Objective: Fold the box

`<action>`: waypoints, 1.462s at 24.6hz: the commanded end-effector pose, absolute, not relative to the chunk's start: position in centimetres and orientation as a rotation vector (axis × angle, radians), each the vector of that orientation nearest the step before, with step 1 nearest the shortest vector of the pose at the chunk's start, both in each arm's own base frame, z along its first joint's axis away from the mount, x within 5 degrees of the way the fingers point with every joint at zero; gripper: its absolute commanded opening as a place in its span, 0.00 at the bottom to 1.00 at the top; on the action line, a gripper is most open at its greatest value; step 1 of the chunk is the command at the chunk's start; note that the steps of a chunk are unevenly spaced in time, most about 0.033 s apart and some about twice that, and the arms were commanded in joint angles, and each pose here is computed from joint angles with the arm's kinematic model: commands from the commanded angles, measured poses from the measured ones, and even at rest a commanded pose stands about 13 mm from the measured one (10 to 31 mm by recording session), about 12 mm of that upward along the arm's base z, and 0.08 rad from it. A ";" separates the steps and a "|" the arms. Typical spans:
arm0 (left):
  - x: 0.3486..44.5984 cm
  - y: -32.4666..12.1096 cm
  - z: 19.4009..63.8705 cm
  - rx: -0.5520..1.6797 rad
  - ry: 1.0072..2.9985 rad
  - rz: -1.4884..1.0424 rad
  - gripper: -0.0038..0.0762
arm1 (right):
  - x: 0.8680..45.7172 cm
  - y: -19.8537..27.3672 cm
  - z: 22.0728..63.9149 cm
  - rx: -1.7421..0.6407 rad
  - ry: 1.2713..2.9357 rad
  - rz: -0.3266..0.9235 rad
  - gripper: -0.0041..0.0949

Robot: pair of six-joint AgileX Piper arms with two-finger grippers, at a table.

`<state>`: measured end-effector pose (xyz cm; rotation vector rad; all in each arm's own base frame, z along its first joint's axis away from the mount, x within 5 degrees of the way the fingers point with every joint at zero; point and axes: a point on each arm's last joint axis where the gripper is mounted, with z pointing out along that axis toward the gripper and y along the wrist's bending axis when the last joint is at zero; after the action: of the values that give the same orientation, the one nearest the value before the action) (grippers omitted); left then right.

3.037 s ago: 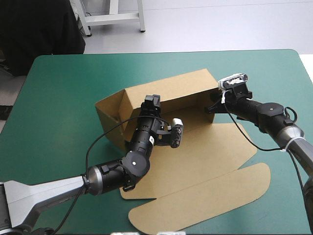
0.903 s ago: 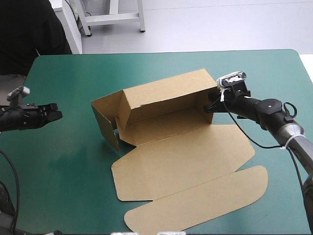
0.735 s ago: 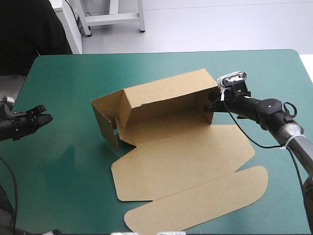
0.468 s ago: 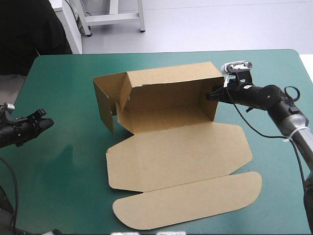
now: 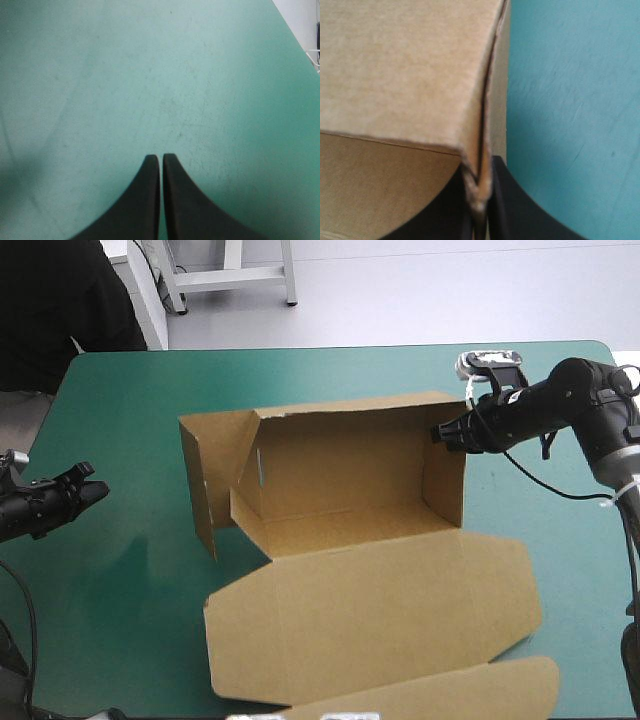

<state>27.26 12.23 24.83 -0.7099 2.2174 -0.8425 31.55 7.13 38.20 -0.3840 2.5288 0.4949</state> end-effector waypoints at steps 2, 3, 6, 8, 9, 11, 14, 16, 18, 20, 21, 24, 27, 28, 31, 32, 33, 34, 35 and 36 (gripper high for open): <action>27.3 12.0 26.9 -0.691 2.130 -0.867 0.05 | 29.7 7.0 39.2 -0.357 2.589 0.542 0.04; 27.3 12.0 26.9 -0.692 2.128 -0.868 0.05 | 29.7 6.9 38.9 -0.346 2.604 0.542 0.04; 27.3 12.0 26.9 -0.688 2.128 -0.879 0.05 | 29.6 6.9 37.9 -0.329 2.640 0.550 0.04; 27.3 11.9 27.0 -0.692 2.119 -0.888 0.05 | 29.7 6.9 37.3 -0.320 2.658 0.553 0.04; 27.4 11.9 27.0 -0.694 2.115 -0.891 0.05 | 29.8 6.9 37.1 -0.315 2.667 0.548 0.04; 27.4 11.9 27.0 -0.693 2.115 -0.894 0.05 | 30.3 7.0 36.7 -0.280 2.679 0.552 0.04; 27.3 11.9 27.0 -0.691 2.116 -0.898 0.05 | 31.2 7.2 35.9 -0.254 2.682 0.559 0.04; 27.3 11.8 27.1 -0.687 2.118 -0.906 0.05 | 32.1 7.8 34.8 -0.262 2.714 0.570 0.04; 27.3 11.8 27.1 -0.683 2.120 -0.913 0.05 | 33.2 8.1 33.5 -0.254 2.740 0.586 0.04; 27.3 11.8 27.1 -0.681 2.122 -0.914 0.05 | 34.0 8.2 32.6 -0.234 2.736 0.585 0.04; 27.3 11.8 27.0 -0.680 2.124 -0.912 0.05 | 34.5 8.2 32.3 -0.224 2.730 0.581 0.04; 27.3 11.7 27.1 -0.675 2.126 -0.921 0.04 | 35.8 8.3 31.5 -0.186 2.672 0.560 0.04; 27.3 11.7 27.1 -0.675 2.127 -0.920 0.04 | 36.6 8.2 31.4 -0.234 2.597 0.522 0.04; 27.3 11.7 27.1 -0.675 2.127 -0.920 0.04 | 36.8 8.2 31.4 -0.239 2.581 0.514 0.04; 27.3 11.7 27.1 -0.676 2.126 -0.918 0.04 | 37.0 8.2 31.1 -0.264 2.576 0.504 0.05; 27.3 11.7 27.1 -0.676 2.126 -0.918 0.04 | 37.1 8.2 31.1 -0.271 2.576 0.502 0.07; 27.3 11.7 27.1 -0.676 2.126 -0.918 0.04 | 37.1 8.2 31.1 -0.274 2.575 0.501 0.11; 27.3 11.7 27.1 -0.676 2.126 -0.918 0.04 | 37.1 8.2 31.1 -0.290 2.571 0.500 0.14; 27.3 11.7 27.1 -0.676 2.126 -0.918 0.04 | 37.0 8.3 31.1 -0.314 2.567 0.498 0.18; 27.3 11.7 27.1 -0.676 2.126 -0.918 0.04 | 37.0 8.3 31.1 -0.321 2.567 0.496 0.24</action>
<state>27.24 11.95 24.97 -0.7077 2.2064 -0.8914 37.55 8.29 29.02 -0.2629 2.6411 0.5062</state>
